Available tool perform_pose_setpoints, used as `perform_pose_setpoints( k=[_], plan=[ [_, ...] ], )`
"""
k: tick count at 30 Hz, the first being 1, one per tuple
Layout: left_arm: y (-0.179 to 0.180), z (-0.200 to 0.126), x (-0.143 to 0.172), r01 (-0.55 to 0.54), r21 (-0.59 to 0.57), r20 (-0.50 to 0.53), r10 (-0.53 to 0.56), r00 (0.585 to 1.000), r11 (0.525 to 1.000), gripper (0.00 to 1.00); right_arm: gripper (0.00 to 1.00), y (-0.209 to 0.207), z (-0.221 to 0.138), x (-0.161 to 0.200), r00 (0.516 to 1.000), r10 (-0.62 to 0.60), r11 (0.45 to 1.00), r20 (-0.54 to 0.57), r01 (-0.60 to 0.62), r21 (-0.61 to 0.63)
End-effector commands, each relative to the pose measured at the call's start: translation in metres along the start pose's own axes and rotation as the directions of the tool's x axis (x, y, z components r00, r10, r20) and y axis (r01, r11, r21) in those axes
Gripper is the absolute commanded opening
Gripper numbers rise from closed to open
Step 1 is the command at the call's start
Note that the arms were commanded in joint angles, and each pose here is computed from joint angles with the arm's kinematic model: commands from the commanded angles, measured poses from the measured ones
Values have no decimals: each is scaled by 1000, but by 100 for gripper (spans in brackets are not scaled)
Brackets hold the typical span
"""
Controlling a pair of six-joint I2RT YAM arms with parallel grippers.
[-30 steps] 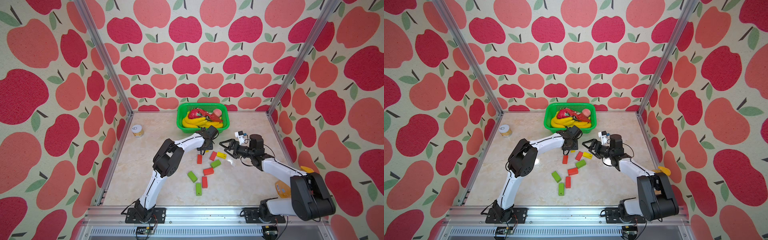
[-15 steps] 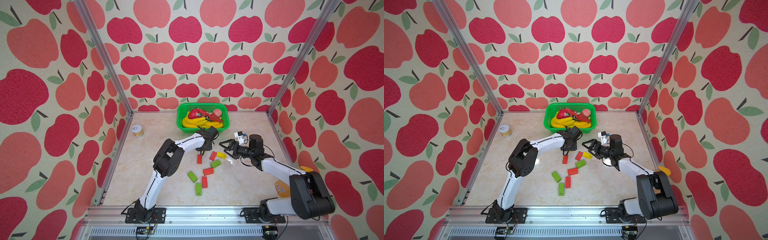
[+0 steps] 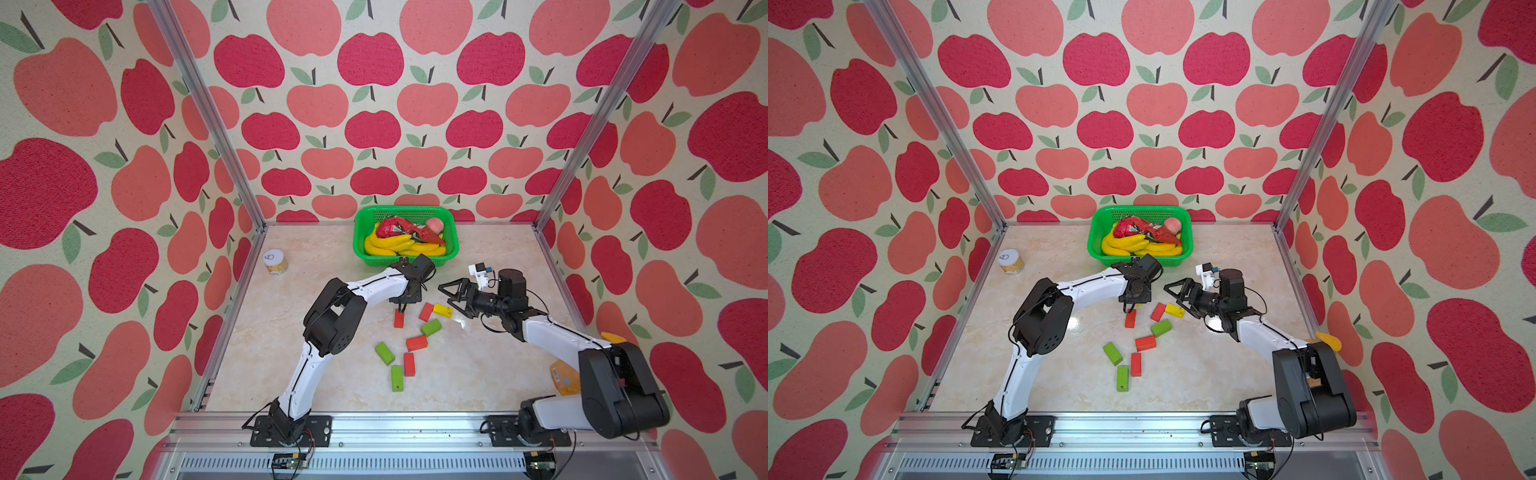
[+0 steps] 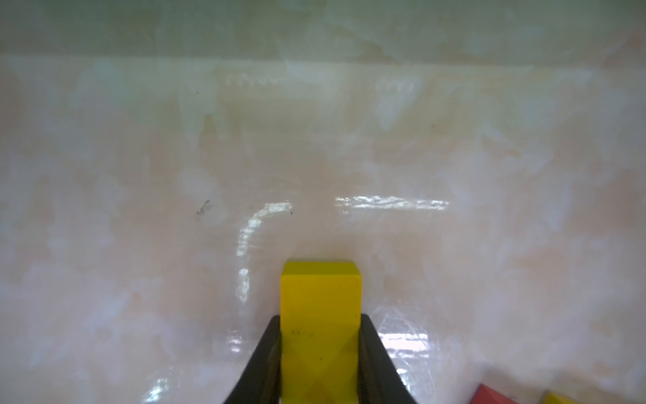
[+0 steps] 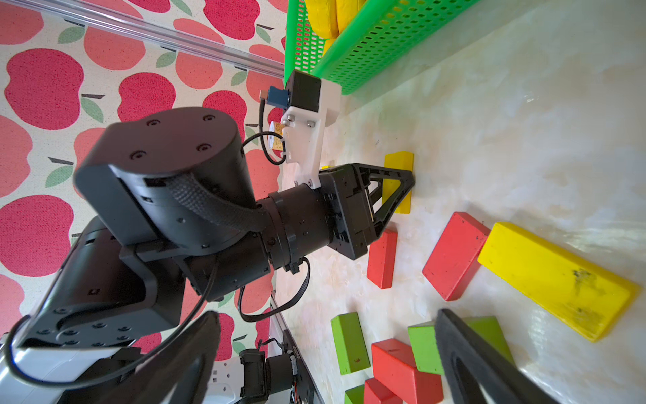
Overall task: Assemble the letter k with building blocks
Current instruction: Pick up the building block from the center of the board.
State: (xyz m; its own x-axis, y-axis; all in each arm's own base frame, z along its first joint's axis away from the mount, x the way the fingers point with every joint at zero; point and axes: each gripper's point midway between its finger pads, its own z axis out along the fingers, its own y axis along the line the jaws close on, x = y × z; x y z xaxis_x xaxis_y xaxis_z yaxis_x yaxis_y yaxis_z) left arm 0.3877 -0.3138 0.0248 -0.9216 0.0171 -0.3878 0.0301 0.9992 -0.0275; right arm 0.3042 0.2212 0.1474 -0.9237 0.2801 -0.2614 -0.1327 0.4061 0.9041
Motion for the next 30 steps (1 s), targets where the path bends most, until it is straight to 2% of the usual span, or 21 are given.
perform_pose_setpoints(
  k=[1, 16, 30],
  plan=[
    [7, -14, -2, -57, 9, 12, 57, 998, 998, 13, 99, -8, 6, 5, 999, 32, 999, -25, -33, -11],
    [57, -58, 2, -124, 10, 58, 123, 991, 992, 14, 99, -17, 26, 17, 995, 51, 999, -83, -52, -10],
    [125, -87, 38, -72, -31, 55, 73, 996, 997, 15, 99, -3, 50, 41, 985, 20, 999, -171, -27, -37]
  ],
)
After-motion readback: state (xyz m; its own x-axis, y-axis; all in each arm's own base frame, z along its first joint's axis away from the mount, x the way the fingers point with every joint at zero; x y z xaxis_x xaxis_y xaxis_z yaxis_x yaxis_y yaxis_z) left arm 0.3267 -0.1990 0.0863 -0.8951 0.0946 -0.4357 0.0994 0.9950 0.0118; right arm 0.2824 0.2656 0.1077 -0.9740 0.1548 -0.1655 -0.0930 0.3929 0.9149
